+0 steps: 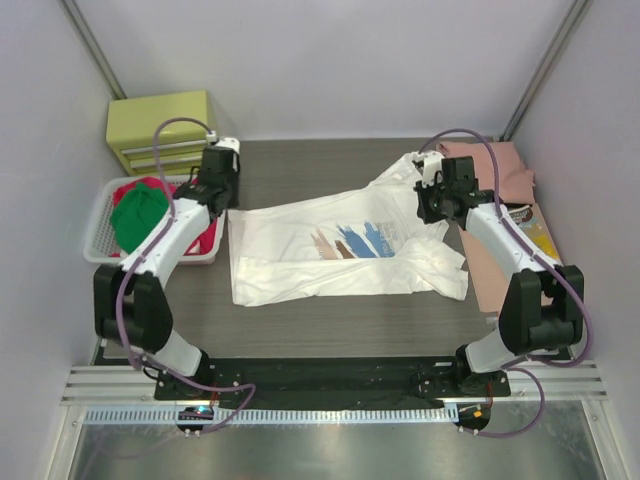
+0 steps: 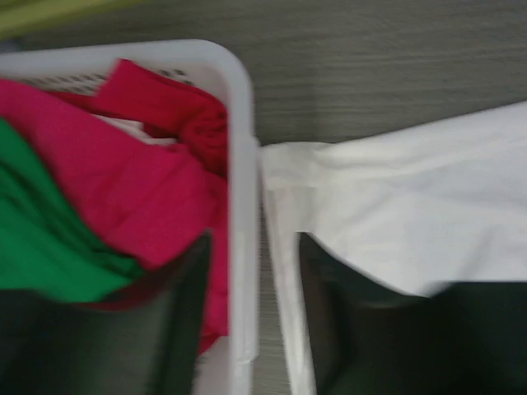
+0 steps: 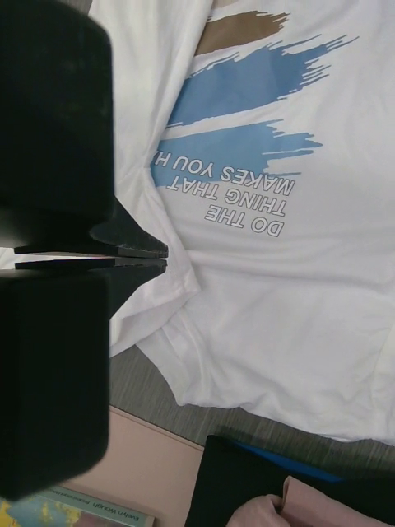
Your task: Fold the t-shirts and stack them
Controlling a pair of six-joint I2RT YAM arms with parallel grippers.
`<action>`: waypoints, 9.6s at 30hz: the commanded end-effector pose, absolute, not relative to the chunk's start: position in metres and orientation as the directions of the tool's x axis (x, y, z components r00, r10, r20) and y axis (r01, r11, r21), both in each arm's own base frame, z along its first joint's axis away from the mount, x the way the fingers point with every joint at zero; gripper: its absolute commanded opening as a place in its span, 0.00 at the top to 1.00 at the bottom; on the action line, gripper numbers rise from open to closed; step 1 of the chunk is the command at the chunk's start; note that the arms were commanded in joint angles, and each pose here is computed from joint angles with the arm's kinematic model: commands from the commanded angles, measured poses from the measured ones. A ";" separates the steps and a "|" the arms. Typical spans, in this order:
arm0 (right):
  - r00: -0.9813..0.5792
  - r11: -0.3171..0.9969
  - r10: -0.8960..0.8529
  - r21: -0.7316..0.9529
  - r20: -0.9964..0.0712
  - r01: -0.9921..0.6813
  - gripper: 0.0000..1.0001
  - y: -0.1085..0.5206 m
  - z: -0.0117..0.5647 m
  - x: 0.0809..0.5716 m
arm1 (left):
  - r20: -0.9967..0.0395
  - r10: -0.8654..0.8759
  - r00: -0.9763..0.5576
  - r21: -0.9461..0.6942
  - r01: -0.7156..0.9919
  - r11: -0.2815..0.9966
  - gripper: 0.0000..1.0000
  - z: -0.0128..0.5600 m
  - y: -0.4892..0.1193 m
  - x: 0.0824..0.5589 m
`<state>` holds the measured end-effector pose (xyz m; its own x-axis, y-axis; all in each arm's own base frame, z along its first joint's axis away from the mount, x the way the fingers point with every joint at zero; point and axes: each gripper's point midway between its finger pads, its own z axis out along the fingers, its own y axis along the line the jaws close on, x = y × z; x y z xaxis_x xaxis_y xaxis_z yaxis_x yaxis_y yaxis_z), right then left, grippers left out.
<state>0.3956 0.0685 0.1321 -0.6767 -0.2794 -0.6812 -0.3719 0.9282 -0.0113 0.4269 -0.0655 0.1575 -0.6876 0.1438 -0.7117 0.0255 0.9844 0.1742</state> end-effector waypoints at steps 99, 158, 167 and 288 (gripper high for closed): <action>-0.673 0.940 -0.149 0.107 -0.725 -0.324 0.21 0.100 0.186 0.548 | -0.604 0.266 -0.751 0.057 0.293 0.954 0.28 0.153 -0.136 0.478; -0.758 0.951 -0.174 0.091 -0.629 -0.294 0.99 0.095 0.073 0.562 | -0.562 0.222 -0.797 0.330 0.030 0.944 0.27 0.098 -0.070 0.478; -0.762 0.949 -0.192 0.080 -0.619 -0.304 0.99 0.092 0.067 0.559 | -0.474 0.295 -0.830 0.470 0.046 0.882 1.00 0.062 -0.067 0.484; -0.692 0.878 -0.340 0.048 -0.637 -0.476 0.99 0.081 0.152 0.398 | -0.468 0.328 -0.820 0.296 0.204 0.933 1.00 0.124 -0.105 0.382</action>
